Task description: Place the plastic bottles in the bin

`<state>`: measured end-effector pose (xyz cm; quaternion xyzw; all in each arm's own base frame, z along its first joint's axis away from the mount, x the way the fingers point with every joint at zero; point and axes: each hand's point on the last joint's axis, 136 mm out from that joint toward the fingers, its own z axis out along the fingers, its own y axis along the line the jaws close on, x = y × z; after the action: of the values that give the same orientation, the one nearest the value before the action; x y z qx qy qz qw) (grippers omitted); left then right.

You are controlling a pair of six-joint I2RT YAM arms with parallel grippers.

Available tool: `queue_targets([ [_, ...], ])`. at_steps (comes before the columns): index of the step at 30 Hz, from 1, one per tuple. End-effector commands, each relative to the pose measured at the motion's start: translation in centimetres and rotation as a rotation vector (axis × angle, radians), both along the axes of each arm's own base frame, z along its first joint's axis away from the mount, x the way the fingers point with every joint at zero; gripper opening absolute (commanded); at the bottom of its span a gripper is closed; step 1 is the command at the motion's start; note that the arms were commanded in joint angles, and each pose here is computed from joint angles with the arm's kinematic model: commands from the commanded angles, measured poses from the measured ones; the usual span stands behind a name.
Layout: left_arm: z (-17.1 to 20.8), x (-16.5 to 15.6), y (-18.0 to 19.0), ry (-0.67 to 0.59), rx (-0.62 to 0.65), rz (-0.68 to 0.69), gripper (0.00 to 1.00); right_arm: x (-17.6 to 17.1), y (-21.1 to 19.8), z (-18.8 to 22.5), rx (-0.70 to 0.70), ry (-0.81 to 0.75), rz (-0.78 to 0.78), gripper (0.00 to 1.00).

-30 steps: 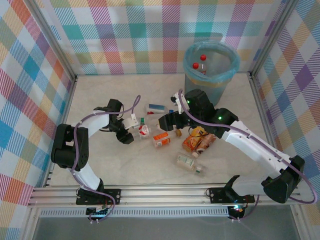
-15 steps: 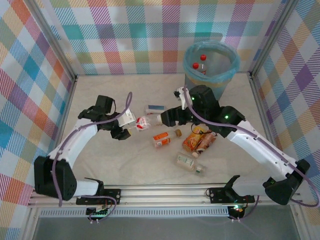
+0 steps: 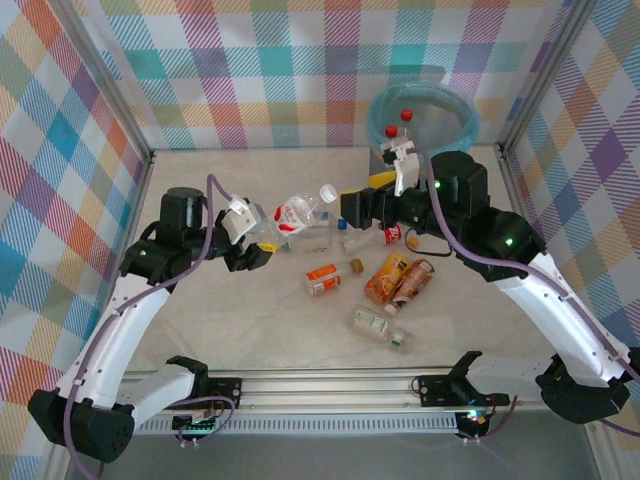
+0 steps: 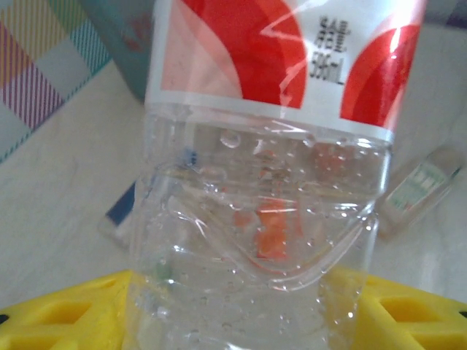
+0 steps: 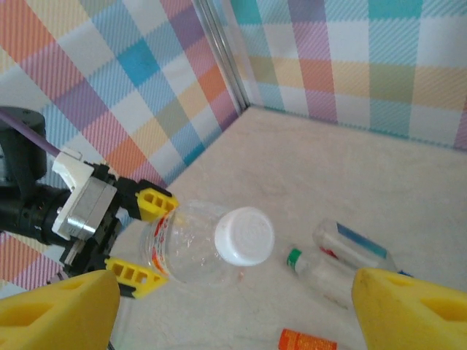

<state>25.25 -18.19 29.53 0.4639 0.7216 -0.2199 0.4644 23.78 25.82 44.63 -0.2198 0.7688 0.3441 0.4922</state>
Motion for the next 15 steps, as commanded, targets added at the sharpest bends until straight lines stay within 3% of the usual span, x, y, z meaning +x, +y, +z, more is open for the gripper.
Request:
queue_targets([
  [1, 4.3, -0.9, -1.6, -0.019, -0.160, -0.028, 0.63, 0.1, 0.8, 2.1, 0.026, -0.045, 0.041, 0.83],
  [9, 5.9, -1.4, -2.8, -0.029, -0.175, -0.063, 0.63, -0.2, 3.4, 2.0, 0.064, 0.018, 0.155, 0.76],
  [15, 6.4, -1.9, -3.7, -0.032, -0.186, -0.103, 0.63, -0.4, 4.6, 2.0, 0.095, 0.042, 0.208, 0.62],
])
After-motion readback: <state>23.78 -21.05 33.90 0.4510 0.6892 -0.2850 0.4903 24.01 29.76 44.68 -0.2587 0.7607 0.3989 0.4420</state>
